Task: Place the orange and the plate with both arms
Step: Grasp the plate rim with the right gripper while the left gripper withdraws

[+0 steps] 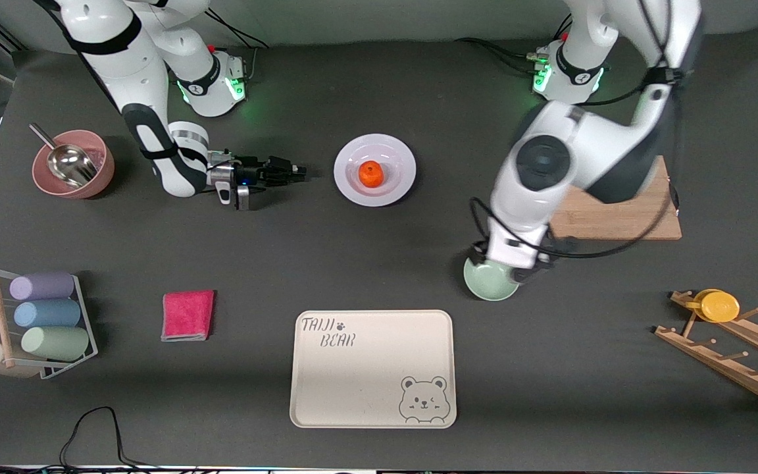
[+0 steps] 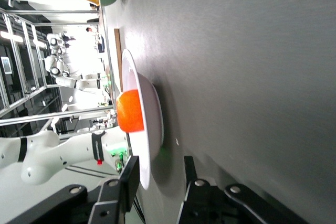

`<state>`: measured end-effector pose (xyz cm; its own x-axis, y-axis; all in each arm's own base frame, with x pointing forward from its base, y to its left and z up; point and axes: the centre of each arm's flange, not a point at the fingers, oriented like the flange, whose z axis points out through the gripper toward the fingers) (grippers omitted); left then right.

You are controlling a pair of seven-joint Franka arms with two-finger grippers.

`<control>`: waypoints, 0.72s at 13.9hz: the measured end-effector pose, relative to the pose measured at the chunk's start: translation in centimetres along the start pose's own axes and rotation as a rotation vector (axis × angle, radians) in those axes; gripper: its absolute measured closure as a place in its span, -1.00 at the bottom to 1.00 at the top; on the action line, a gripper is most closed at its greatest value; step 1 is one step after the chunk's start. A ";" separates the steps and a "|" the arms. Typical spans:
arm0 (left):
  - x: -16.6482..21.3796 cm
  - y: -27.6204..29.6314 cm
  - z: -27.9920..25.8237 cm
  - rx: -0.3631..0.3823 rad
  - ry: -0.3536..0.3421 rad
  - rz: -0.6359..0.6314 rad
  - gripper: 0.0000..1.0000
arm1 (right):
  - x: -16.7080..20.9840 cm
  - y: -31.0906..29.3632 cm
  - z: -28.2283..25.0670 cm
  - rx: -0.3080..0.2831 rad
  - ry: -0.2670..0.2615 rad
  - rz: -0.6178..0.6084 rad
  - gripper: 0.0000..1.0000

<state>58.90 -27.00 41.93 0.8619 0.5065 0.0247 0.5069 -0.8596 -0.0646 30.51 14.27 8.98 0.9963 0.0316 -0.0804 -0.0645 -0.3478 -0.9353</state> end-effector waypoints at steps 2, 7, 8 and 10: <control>5.1 -4.2 -1.5 0.013 0.016 0.005 -1.00 | 0.3 -0.6 2.2 0.014 0.026 0.003 0.18; 15.4 -18.3 -3.9 0.064 -0.026 0.100 -1.00 | 0.5 -1.9 6.9 0.053 0.045 0.010 0.18; 16.5 -21.3 -4.9 0.067 -0.042 0.130 -1.00 | 0.6 -2.0 7.5 0.057 0.043 0.010 0.18; 17.3 -25.6 -7.3 0.059 -0.066 0.196 -1.00 | 0.9 -1.9 8.0 0.061 0.041 0.010 0.18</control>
<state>60.91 3.24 51.34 0.9404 0.3350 -0.0591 0.3265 -0.9376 -0.1197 31.06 22.45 7.96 0.9970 -0.0105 -0.0769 -0.0767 -0.2904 -0.9538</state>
